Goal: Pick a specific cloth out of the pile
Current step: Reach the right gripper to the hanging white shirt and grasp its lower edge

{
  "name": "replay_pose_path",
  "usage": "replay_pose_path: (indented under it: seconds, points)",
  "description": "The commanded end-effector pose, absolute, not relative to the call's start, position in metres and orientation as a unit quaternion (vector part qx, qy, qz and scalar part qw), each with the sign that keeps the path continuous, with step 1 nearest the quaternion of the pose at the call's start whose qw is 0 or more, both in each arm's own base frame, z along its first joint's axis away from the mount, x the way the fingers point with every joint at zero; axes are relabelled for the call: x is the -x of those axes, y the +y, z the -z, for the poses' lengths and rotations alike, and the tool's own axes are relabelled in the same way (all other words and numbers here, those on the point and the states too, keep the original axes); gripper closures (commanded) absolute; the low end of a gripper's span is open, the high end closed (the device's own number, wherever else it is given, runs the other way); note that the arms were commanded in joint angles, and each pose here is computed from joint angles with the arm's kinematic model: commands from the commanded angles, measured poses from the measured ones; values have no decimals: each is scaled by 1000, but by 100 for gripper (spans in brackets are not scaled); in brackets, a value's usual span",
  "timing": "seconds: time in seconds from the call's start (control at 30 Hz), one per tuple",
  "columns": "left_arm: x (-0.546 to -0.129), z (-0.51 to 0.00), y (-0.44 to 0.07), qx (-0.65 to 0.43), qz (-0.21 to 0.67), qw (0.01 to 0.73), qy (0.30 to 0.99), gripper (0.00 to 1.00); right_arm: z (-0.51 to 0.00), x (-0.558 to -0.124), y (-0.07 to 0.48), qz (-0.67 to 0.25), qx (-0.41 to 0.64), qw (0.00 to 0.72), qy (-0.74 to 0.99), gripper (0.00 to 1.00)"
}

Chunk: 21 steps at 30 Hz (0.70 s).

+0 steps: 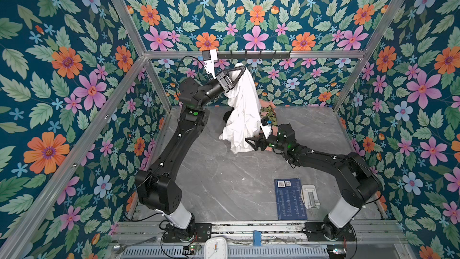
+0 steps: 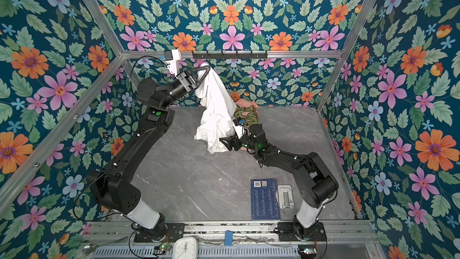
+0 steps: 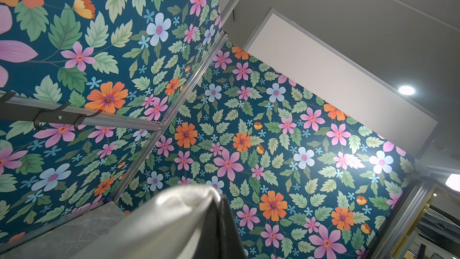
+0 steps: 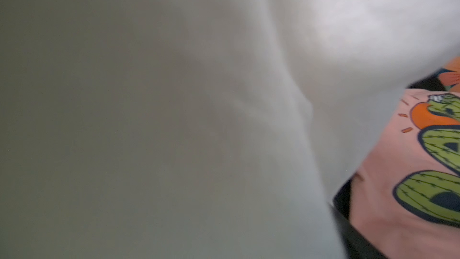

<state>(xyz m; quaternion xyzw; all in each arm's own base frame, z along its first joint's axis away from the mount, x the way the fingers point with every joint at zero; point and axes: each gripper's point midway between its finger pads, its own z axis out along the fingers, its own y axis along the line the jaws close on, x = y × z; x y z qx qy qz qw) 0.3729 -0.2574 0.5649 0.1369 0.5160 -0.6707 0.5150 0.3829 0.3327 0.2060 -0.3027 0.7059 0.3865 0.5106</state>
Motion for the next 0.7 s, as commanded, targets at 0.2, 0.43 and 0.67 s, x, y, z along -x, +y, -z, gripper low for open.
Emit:
replay_pose_path:
  seconds: [0.2, 0.43, 0.67]
  points:
    - [-361, -577, -251, -156, 661, 542, 495, 100, -223, -378, 338, -407, 310, 506, 694, 58]
    - [-364, -573, -244, -148, 653, 548, 502, 100, -229, -372, 335, -407, 310, 502, 698, 81]
    - [-367, -566, -234, -139, 642, 554, 511, 100, -265, -359, 319, -389, 308, 534, 685, 89]
